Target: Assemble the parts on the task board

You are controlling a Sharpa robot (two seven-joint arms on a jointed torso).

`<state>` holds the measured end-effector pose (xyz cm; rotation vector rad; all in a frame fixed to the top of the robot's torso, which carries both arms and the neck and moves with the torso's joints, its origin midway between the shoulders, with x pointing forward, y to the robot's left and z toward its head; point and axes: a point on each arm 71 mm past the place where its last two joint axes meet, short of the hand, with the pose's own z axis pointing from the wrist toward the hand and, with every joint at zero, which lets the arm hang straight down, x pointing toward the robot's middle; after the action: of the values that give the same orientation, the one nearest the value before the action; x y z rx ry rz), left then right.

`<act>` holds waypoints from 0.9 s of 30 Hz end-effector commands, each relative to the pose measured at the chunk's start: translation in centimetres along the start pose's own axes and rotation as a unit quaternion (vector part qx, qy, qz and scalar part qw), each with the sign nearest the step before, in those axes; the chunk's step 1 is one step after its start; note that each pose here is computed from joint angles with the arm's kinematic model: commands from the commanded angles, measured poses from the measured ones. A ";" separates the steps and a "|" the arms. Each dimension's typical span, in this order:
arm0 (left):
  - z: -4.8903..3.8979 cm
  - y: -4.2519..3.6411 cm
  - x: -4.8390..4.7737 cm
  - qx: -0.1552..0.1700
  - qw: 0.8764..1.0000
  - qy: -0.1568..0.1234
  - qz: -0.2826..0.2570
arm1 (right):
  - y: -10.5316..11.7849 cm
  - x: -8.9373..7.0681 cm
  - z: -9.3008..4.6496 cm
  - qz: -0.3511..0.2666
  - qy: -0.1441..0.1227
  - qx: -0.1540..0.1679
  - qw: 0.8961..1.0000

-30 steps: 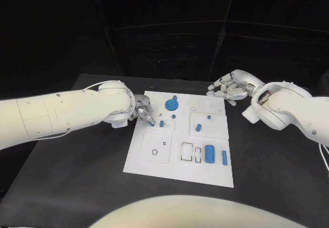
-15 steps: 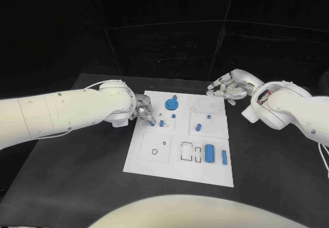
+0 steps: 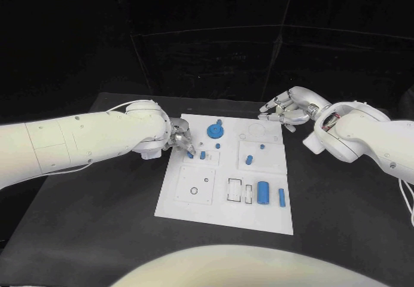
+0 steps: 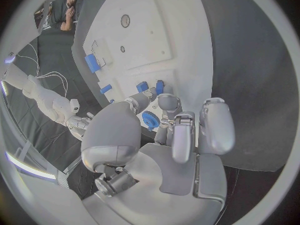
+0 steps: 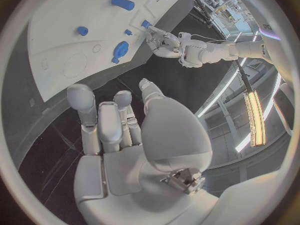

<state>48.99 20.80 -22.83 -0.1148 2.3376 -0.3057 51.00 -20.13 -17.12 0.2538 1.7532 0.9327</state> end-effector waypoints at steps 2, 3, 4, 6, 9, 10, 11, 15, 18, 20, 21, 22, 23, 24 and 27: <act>0.10 -0.03 0.45 -0.001 1.000 0.018 0.004 | 0.2 -0.1 0.0 -0.001 -0.003 -0.007 1.000; 0.11 -0.03 0.45 -0.001 1.000 0.019 0.004 | 0.2 -0.1 0.0 -0.001 -0.003 -0.007 1.000; 0.12 -0.03 0.46 -0.001 1.000 0.020 0.004 | 0.2 -0.1 0.1 -0.001 -0.003 -0.006 1.000; 0.12 -0.06 0.48 0.000 1.000 0.021 0.002 | 0.2 -0.1 0.1 -0.001 -0.003 -0.006 1.000; 0.14 -0.11 0.50 0.001 1.000 0.023 -0.001 | 0.2 -0.1 0.1 -0.001 -0.003 -0.006 1.000; 0.15 -0.12 0.50 0.001 1.000 0.023 -0.001 | 0.2 -0.1 0.1 -0.001 -0.003 -0.006 1.000; 0.16 -0.12 0.50 0.001 1.000 0.023 -0.002 | 0.2 -0.1 0.1 -0.001 -0.004 -0.006 1.000; 0.23 -0.11 0.45 0.000 1.000 0.023 -0.003 | 0.2 -0.1 0.1 -0.001 -0.004 -0.006 1.000; 0.29 -0.09 0.41 -0.001 1.000 0.023 -0.003 | 0.2 -0.1 0.1 -0.001 -0.005 -0.005 1.000; 0.32 -0.09 0.39 -0.002 1.000 0.023 -0.003 | 0.1 -0.1 0.1 -0.001 -0.005 -0.004 1.000; 0.35 -0.08 0.38 -0.002 1.000 0.023 -0.003 | 0.1 -0.1 0.1 -0.001 -0.005 -0.003 1.000; 0.37 -0.07 0.36 -0.002 1.000 0.023 -0.003 | 0.1 -0.1 0.1 -0.001 -0.005 -0.003 1.000; 0.39 -0.06 0.34 -0.003 1.000 0.023 -0.004 | 0.1 -0.1 0.1 -0.001 -0.005 -0.003 1.000; 0.42 -0.04 0.31 -0.003 1.000 0.022 -0.004 | 0.1 -0.1 0.1 -0.001 -0.006 -0.003 1.000; 0.52 0.01 0.22 -0.005 1.000 0.021 -0.005 | 0.1 -0.1 0.1 -0.001 -0.006 -0.003 1.000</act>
<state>49.19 20.69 -23.32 -0.1238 2.3680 -0.3044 51.05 -20.13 -17.13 0.2551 1.7522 0.9312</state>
